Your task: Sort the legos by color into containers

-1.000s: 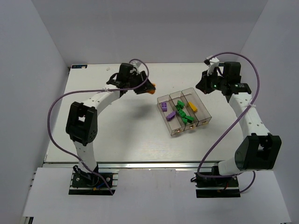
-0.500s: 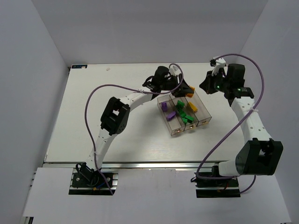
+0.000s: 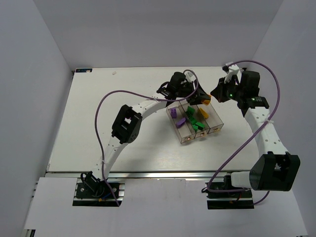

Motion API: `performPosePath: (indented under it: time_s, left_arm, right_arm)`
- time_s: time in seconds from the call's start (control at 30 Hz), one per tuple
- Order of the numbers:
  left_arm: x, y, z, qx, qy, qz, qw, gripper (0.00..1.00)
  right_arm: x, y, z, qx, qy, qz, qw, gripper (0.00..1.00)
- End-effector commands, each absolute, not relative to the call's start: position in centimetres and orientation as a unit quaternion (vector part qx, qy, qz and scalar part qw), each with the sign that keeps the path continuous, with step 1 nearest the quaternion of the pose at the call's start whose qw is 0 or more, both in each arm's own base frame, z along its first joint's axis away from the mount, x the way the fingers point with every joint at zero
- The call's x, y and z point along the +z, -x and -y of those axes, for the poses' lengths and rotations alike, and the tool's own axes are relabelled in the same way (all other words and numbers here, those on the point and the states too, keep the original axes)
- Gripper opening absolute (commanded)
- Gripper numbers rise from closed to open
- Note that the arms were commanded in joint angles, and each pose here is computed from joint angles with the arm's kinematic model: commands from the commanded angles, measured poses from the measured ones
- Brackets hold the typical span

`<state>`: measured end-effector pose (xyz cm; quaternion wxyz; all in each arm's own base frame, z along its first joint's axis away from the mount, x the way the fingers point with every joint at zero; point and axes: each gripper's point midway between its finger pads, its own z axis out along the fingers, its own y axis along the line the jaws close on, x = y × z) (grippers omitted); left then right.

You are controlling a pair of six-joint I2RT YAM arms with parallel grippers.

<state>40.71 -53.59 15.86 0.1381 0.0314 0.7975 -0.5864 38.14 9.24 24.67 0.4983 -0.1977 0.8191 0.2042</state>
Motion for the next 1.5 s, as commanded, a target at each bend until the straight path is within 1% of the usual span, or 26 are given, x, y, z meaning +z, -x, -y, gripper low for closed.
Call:
performPosePath:
  time_s: [0.0,0.1,0.27,0.53,0.57,0.6,0.63,0.7,0.73,0.77,0.8,0.83,0.87,0.9,0.93,0.97,1.0,1.03,1.07,1.13,1.17,1.23,1.27,1.33,1.37,1.47]
  left_arm:
    - [17.3,-41.1,53.9,-0.585,-0.030,-0.796,0.153,0.62]
    - [16.9,-40.5,54.1,-0.577,-0.034,-0.802,0.147,0.64]
    - [16.9,-40.3,53.9,-0.573,-0.037,-0.805,0.149,0.67]
    - [18.9,-40.8,53.1,-0.570,-0.045,-0.802,0.173,0.68]
    - [19.2,-41.3,52.4,-0.567,-0.041,-0.803,0.179,0.66]
    - [19.1,-41.7,51.7,-0.562,-0.036,-0.805,0.183,0.63]
    - [21.3,-41.4,51.2,-0.567,-0.046,-0.798,0.200,0.61]
    - [21.7,-43.1,48.5,-0.550,-0.029,-0.803,0.229,0.47]
    - [24.4,-43.2,47.2,-0.549,-0.039,-0.794,0.257,0.36]
    - [25.1,-43.4,46.1,-0.542,-0.037,-0.795,0.270,0.24]
    - [25.9,-43.7,45.0,-0.535,-0.037,-0.795,0.284,0.04]
    - [25.0,-43.9,43.1,-0.512,-0.038,-0.808,0.290,0.00]
    - [27.6,-43.5,41.6,-0.507,-0.041,-0.801,0.316,0.00]
    - [27.8,-43.3,40.4,-0.492,-0.054,-0.803,0.331,0.00]
    - [26.2,-43.0,38.5,-0.467,-0.046,-0.821,0.324,0.08]
    - [28.8,-41.6,37.2,-0.464,-0.056,-0.813,0.348,0.21]
    - [28.8,-41.7,35.5,-0.439,-0.058,-0.817,0.369,0.36]
    - [26.6,-40.8,33.8,-0.412,-0.049,-0.837,0.356,0.63]
    - [29.0,-39.4,32.5,-0.409,-0.054,-0.827,0.382,0.71]
    - [27.4,-38.3,29.7,-0.368,-0.047,-0.841,0.395,0.87]
    - [29.5,-37.0,28.4,-0.365,-0.047,-0.829,0.421,0.89]
    - [29.7,-36.1,26.6,-0.339,-0.044,-0.828,0.445,0.93]
    - [28.4,-35.3,25.7,-0.325,-0.040,-0.836,0.441,0.94]
    - [29.8,-33.7,24.0,-0.317,-0.035,-0.824,0.468,0.95]
    - [28.4,-33.0,23.2,-0.307,-0.031,-0.831,0.463,0.96]
    - [28.8,-31.4,21.4,-0.297,-0.019,-0.824,0.482,0.97]
  right_arm:
    - [26.4,-37.9,-9.6,0.212,0.206,-0.800,0.523,0.00]
    - [26.5,-37.8,-9.6,0.212,0.205,-0.799,0.523,0.00]
    - [26.6,-37.4,-9.7,0.216,0.209,-0.797,0.524,0.09]
    - [27.1,-36.7,-10.0,0.220,0.220,-0.790,0.528,0.17]
    - [27.4,-36.9,-9.0,0.212,0.212,-0.791,0.534,0.19]
    - [27.4,-36.7,-9.0,0.214,0.215,-0.790,0.533,0.21]
    - [27.5,-36.5,-9.1,0.215,0.220,-0.788,0.534,0.24]
    - [27.9,-36.0,-9.4,0.222,0.230,-0.782,0.535,0.38]
    - [27.9,-35.7,-9.6,0.226,0.233,-0.780,0.535,0.50]
    - [28.0,-35.4,-9.8,0.230,0.235,-0.778,0.535,0.71]
    - [27.9,-35.0,-10.3,0.244,0.242,-0.774,0.532,0.79]
    - [27.7,-34.7,-10.4,0.251,0.243,-0.775,0.526,0.84]
    - [27.7,-34.4,-10.7,0.260,0.244,-0.776,0.521,0.89]
    - [27.5,-34.4,-10.8,0.263,0.239,-0.779,0.517,0.89]
    - [27.1,-34.5,-10.8,0.266,0.232,-0.784,0.511,0.89]
    - [26.6,-34.4,-10.6,0.269,0.211,-0.795,0.501,0.89]
    - [26.4,-34.4,-10.6,0.272,0.205,-0.801,0.492,0.89]
    - [25.7,-34.5,-10.6,0.275,0.198,-0.810,0.479,0.89]
    - [25.5,-34.4,-10.5,0.275,0.190,-0.819,0.467,0.89]
    - [24.7,-34.6,-10.2,0.269,0.178,-0.832,0.451,0.89]
    - [24.4,-34.7,-9.7,0.259,0.167,-0.841,0.444,0.89]
    - [24.1,-34.9,-9.4,0.251,0.161,-0.850,0.435,0.89]
    - [24.0,-35.0,-9.0,0.242,0.155,-0.854,0.434,0.89]
    - [24.0,-35.0,-8.9,0.237,0.155,-0.859,0.426,0.89]
    - [23.9,-35.0,-8.7,0.233,0.154,-0.862,0.422,0.89]
    - [23.1,-34.9,-8.2,0.220,0.153,-0.873,0.407,0.89]
